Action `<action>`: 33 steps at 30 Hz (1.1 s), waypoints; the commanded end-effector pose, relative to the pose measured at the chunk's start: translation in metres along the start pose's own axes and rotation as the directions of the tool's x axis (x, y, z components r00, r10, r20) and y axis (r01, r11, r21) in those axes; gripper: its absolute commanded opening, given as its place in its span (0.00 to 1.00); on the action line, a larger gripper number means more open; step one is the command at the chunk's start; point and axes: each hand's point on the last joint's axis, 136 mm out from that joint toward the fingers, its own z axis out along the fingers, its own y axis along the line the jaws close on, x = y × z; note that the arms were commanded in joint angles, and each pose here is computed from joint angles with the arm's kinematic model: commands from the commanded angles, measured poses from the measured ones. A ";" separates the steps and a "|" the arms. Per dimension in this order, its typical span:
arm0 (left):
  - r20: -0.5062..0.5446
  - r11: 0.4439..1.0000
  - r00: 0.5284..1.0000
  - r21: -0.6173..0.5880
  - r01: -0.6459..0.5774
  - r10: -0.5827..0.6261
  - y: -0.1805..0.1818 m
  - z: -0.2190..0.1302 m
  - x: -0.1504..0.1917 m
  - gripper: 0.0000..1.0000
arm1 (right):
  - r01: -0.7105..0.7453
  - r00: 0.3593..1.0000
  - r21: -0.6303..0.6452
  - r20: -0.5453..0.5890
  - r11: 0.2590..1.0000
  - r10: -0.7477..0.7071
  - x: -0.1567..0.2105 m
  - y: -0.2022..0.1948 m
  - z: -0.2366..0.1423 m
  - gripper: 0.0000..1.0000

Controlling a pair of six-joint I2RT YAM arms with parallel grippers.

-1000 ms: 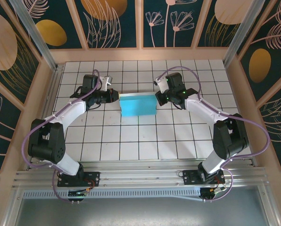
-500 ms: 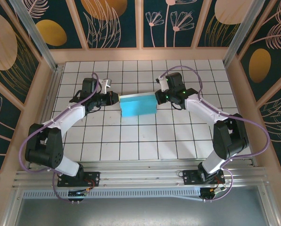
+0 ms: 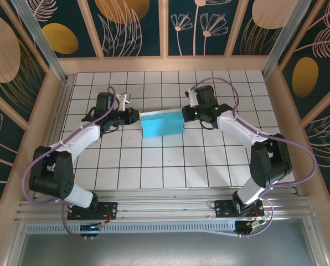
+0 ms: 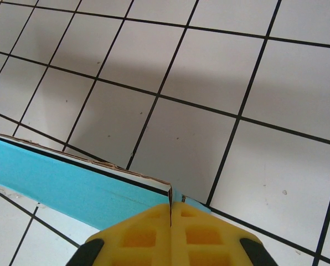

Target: Fold the paper box

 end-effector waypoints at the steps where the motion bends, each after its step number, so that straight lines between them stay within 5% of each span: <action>1: -0.089 0.999 0.995 0.022 0.034 -0.032 -0.007 0.006 0.030 0.08 | 0.002 1.000 -0.127 0.018 0.992 0.000 -0.005 0.035 -0.004 0.00; 33: -0.080 0.998 0.995 -0.014 0.059 -0.060 -0.004 -0.003 0.042 0.14 | -0.006 0.991 -0.001 -0.134 1.000 0.006 0.068 0.016 0.025 0.00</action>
